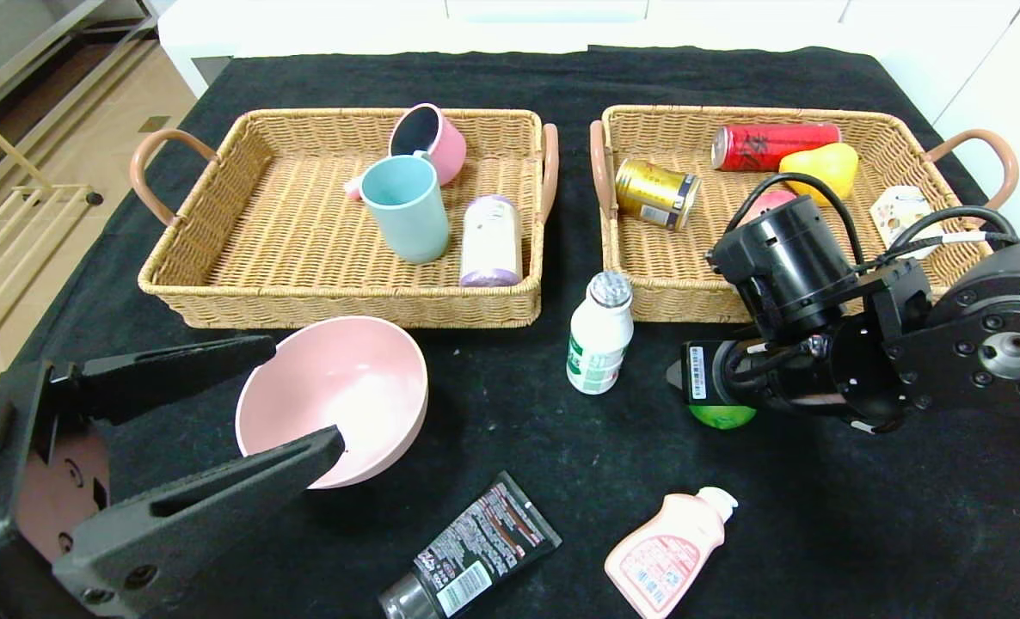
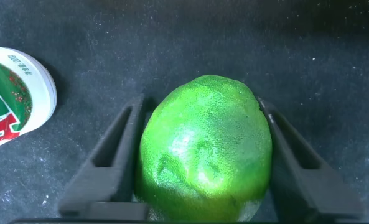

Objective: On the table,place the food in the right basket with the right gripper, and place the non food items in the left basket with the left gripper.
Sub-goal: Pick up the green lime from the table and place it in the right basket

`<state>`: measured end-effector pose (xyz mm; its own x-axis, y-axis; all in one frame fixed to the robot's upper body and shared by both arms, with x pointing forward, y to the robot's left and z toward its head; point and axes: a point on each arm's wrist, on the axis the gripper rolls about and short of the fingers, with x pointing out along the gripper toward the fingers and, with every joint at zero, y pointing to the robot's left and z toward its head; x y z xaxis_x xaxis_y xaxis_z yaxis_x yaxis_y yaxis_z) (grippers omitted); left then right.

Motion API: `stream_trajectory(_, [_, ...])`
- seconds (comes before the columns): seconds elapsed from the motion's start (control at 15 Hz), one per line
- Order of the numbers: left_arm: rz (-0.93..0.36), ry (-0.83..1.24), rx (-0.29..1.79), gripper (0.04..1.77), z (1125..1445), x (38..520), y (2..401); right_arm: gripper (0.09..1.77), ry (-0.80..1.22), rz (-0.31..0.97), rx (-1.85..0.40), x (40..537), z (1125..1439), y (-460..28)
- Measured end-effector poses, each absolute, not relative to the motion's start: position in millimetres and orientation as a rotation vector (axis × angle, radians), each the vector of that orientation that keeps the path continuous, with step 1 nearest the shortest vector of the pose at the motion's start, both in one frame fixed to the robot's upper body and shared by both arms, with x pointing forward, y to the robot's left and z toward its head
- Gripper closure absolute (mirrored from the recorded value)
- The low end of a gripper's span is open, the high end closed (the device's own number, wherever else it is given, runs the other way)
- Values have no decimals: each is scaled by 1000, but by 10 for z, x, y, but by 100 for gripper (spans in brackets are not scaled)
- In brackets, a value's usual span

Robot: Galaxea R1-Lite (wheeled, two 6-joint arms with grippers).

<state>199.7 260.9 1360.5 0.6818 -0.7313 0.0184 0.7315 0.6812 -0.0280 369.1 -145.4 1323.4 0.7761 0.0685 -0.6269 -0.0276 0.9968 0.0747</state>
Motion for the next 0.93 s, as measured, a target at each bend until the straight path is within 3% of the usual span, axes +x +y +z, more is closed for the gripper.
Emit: stream_trajectory(0.93, [-820, -9, -34, 9, 13611, 1995, 2611, 71, 676, 58, 64, 3652, 13273, -1469])
